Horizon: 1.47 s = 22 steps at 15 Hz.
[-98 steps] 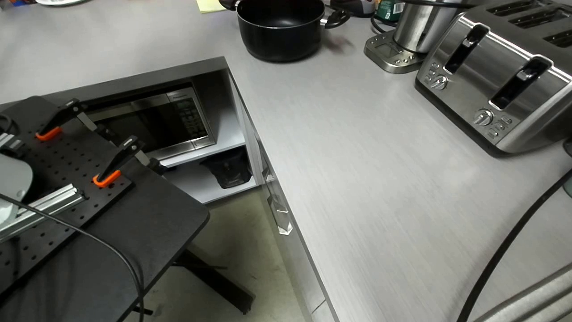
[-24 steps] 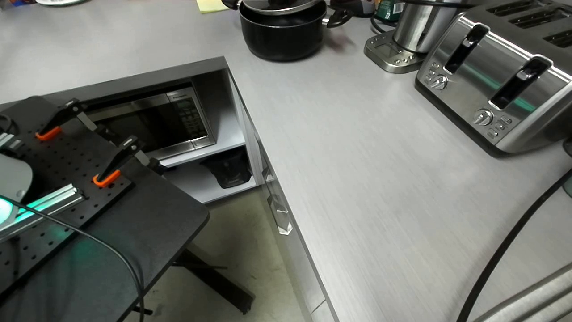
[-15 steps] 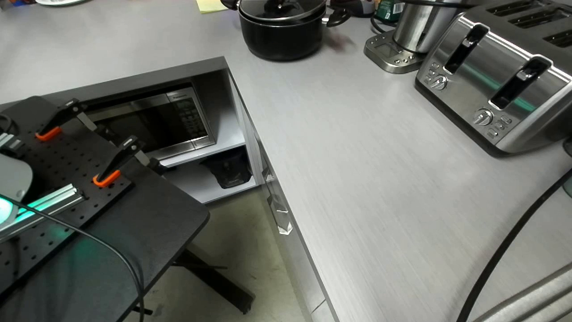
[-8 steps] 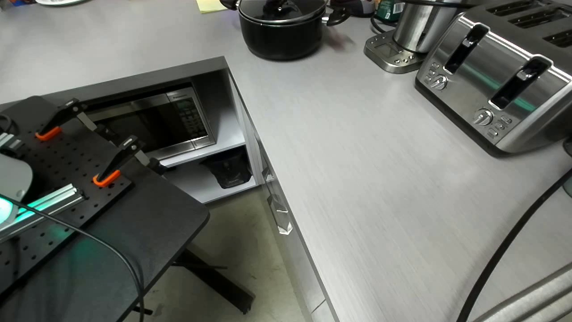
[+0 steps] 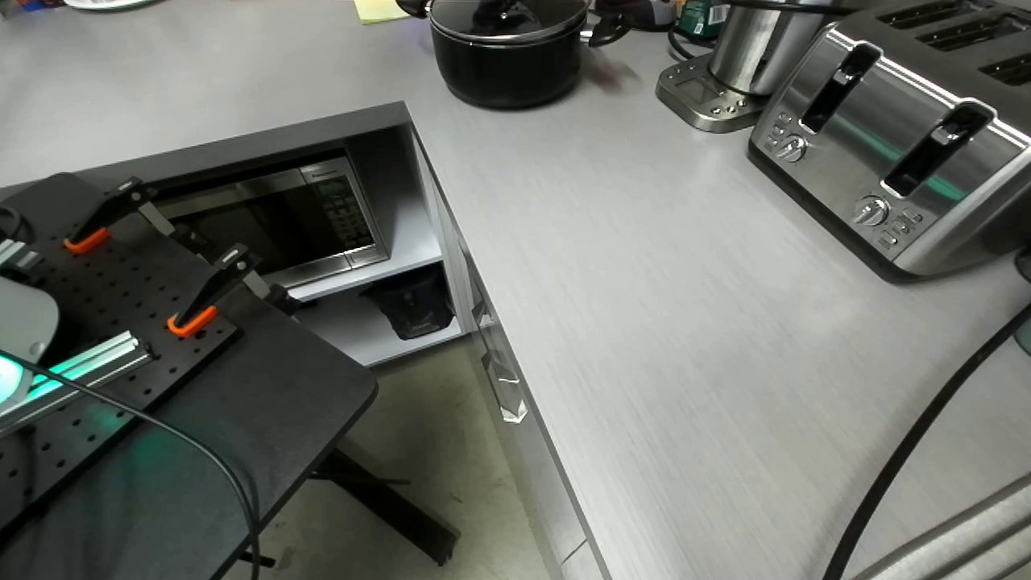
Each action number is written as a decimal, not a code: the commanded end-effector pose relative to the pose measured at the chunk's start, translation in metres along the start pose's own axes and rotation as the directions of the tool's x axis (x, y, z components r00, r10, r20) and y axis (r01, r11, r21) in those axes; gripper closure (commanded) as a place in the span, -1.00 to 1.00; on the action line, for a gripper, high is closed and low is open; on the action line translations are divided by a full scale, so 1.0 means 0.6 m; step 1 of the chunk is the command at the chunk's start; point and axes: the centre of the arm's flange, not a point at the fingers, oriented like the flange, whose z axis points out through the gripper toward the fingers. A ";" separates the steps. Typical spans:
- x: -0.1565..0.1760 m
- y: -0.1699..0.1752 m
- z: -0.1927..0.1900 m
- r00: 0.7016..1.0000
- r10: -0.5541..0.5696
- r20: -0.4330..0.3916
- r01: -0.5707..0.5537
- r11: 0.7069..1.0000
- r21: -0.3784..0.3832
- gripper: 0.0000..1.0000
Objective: Put the lid on the pot
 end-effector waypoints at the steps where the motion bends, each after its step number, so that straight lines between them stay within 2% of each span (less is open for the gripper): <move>1: -0.022 -0.019 -0.021 0.999 -0.030 -0.025 0.030 0.999 0.012 0.50; 18: -0.002 -0.029 0.002 0.993 -0.104 -0.047 0.107 0.992 0.060 0.50; 19: -0.005 -0.032 0.001 0.993 -0.111 -0.048 0.114 0.992 0.054 0.07; 20: -0.008 -0.036 -0.002 0.993 -0.109 -0.049 0.111 0.993 0.048 -0.50; 22: -0.014 -0.045 -0.007 0.992 -0.114 -0.051 0.116 0.993 0.037 -0.62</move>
